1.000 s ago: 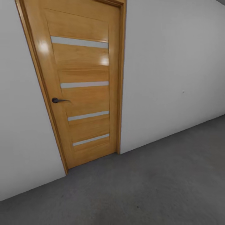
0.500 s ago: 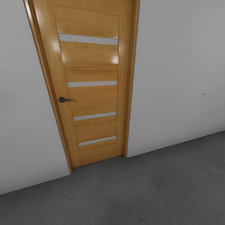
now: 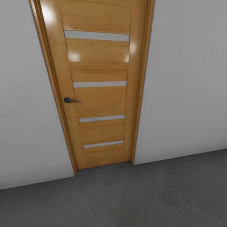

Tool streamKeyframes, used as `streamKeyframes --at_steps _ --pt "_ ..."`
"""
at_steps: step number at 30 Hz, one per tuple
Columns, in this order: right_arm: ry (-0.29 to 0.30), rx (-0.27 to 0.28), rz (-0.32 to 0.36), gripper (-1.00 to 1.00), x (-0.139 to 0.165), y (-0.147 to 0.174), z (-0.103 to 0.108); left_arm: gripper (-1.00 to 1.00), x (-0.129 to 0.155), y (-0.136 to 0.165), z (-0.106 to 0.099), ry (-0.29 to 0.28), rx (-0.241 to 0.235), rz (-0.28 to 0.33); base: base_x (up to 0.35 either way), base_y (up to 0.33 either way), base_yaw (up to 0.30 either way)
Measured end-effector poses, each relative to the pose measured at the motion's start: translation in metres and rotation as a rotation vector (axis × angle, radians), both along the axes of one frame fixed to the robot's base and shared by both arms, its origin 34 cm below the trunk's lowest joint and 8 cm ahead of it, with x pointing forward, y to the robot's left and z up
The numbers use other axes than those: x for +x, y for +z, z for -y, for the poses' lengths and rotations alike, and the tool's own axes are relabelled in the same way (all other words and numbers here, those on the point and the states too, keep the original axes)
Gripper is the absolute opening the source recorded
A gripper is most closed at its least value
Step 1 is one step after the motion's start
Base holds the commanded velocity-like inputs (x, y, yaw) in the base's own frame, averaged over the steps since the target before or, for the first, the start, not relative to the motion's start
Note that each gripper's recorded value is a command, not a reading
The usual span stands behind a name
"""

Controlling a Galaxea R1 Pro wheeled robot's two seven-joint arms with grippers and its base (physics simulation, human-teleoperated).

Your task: Move the two storage containers from the living room to the garage. In the garage, place one container on the floor and stack the other container on top of it (either order is fine).

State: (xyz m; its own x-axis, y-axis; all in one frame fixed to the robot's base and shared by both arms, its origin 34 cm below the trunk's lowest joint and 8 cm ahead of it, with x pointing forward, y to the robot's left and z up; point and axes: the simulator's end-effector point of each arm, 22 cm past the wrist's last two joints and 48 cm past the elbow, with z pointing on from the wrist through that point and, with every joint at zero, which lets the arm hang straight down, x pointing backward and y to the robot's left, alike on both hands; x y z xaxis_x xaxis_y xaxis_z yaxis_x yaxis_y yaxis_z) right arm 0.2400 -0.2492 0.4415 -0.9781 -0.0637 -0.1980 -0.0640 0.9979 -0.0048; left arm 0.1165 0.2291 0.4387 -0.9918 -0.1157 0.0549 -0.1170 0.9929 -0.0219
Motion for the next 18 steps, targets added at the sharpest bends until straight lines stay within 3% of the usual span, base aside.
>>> streamKeyframes --at_steps 9,18 --pt "0.0 0.001 -0.006 1.0 -0.0024 -0.0006 -0.001 1.0 -0.0024 0.0001 -0.001 0.0 0.001 -0.006 0.247 -0.218 0.248" --pt "0.0 0.001 -0.012 1.0 -0.0048 -0.0012 -0.0011 1.0 -0.0046 0.0003 -0.0015 0.032 0.004 -0.012 0.314 -0.012 0.248"
